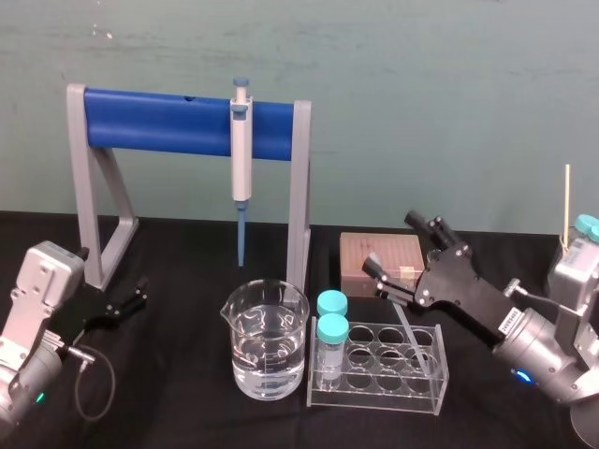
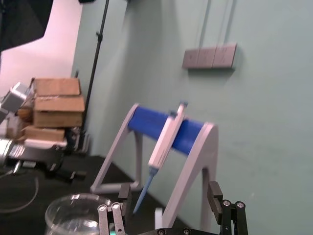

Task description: Pick up the stirring rod with one hand, then place it down.

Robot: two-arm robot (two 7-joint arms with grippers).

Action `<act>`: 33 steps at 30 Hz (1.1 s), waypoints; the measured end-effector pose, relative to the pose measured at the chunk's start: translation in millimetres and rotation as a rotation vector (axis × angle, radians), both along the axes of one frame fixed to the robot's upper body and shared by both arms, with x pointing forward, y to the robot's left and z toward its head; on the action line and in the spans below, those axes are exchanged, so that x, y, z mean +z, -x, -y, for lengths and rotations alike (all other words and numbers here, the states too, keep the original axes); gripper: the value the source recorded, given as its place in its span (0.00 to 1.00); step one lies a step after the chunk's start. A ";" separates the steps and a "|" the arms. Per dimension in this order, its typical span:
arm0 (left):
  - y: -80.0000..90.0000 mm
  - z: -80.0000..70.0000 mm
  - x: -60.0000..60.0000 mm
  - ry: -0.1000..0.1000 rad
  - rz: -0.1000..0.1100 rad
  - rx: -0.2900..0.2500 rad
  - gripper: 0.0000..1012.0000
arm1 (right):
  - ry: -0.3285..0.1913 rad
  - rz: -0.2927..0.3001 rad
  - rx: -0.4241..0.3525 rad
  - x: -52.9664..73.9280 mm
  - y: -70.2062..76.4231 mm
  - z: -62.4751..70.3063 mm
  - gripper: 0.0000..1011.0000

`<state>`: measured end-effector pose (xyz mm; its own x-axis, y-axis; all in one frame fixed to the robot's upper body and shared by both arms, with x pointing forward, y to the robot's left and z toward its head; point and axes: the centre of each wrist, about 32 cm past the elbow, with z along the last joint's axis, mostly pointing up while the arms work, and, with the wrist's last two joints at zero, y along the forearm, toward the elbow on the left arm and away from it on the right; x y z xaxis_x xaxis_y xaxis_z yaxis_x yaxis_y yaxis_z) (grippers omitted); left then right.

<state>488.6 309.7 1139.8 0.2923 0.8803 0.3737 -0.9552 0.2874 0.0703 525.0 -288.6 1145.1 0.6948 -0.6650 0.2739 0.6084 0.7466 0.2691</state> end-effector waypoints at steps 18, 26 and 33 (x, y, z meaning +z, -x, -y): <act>0.0 0.0 0.0 0.000 0.000 0.000 0.99 | -0.150 0.004 -0.269 13.2 29.2 10.3 0.99; 0.0 0.0 0.0 0.000 0.000 0.000 0.99 | -0.106 -0.139 -0.346 8.0 41.8 23.5 0.99; 0.0 0.0 0.0 0.000 0.000 0.000 0.99 | -0.044 -0.308 -0.385 4.5 45.2 27.0 0.99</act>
<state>488.6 309.7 1139.8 0.2923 0.8803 0.3737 -0.9553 0.2873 0.0702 479.8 -315.7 1149.6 0.4408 -0.8956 0.0603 0.8940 0.4441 0.0591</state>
